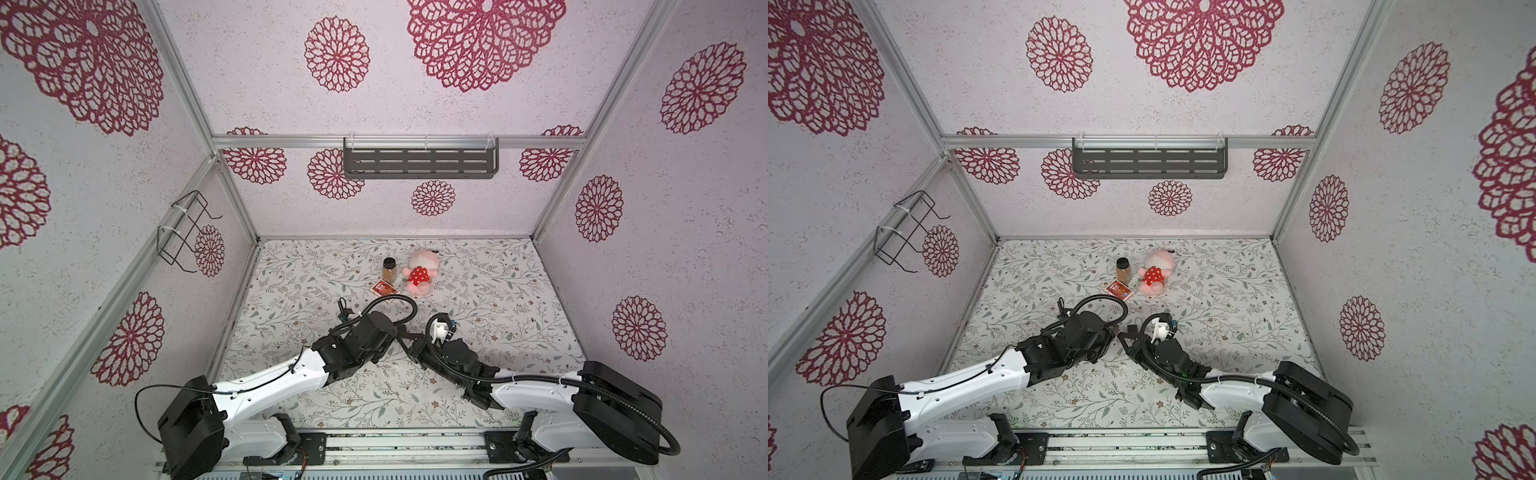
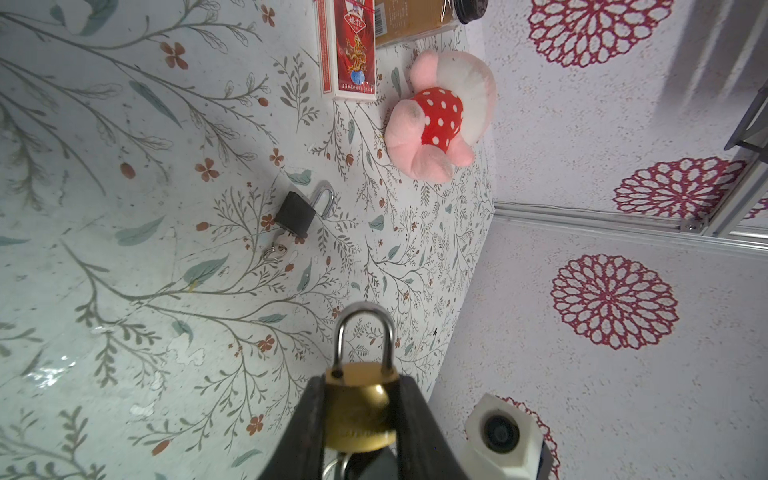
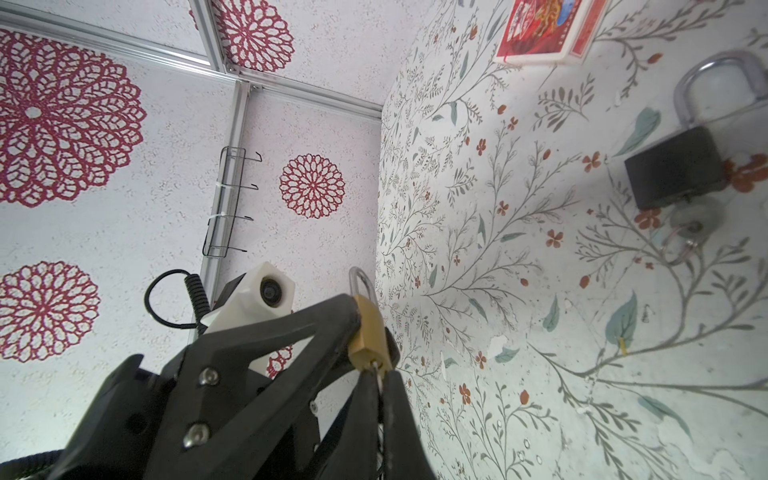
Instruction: Unlock with the key
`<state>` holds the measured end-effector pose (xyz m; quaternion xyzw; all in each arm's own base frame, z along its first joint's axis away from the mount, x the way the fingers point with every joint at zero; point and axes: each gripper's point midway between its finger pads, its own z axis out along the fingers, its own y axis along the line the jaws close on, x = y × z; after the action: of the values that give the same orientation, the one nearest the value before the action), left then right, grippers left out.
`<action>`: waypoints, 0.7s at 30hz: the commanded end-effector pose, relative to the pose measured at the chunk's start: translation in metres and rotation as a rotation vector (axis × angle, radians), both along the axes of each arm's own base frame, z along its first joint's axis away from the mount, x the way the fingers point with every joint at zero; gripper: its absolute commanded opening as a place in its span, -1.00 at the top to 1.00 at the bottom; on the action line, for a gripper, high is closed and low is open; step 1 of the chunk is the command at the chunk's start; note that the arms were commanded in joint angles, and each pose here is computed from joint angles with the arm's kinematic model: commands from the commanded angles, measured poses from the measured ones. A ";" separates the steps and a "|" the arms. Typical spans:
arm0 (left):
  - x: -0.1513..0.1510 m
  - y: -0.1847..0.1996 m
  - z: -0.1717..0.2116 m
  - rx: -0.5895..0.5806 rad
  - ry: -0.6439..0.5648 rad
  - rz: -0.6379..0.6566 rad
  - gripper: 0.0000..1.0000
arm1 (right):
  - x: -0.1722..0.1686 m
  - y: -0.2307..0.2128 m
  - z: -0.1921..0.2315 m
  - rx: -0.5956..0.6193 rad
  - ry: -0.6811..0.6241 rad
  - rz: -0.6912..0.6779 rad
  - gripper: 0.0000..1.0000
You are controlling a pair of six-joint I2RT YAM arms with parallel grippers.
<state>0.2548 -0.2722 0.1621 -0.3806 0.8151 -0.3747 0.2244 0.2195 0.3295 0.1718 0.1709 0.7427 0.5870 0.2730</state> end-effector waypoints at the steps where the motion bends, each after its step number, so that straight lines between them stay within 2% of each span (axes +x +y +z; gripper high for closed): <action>1: -0.007 -0.022 0.030 -0.119 -0.041 -0.071 1.00 | -0.007 0.010 0.037 0.047 -0.084 0.042 1.00; 6: -0.008 0.001 0.031 -0.003 -0.062 -0.061 1.00 | -0.004 -0.004 0.027 -0.099 -0.128 0.008 0.95; 14: -0.006 0.042 0.045 0.216 -0.120 -0.041 1.00 | 0.001 -0.016 0.024 -0.270 -0.206 -0.006 0.41; 18: -0.005 0.056 0.051 0.349 -0.160 -0.093 1.00 | 0.000 -0.019 0.033 -0.319 -0.251 0.012 0.13; 21: -0.005 0.071 0.051 0.491 -0.195 -0.146 1.00 | -0.001 -0.020 0.037 -0.368 -0.261 0.058 -0.04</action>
<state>0.2475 -0.2258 0.2108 -0.2679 0.8627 -0.2849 0.3208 0.2158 0.3115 0.1882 0.0542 0.7999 0.4798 0.3564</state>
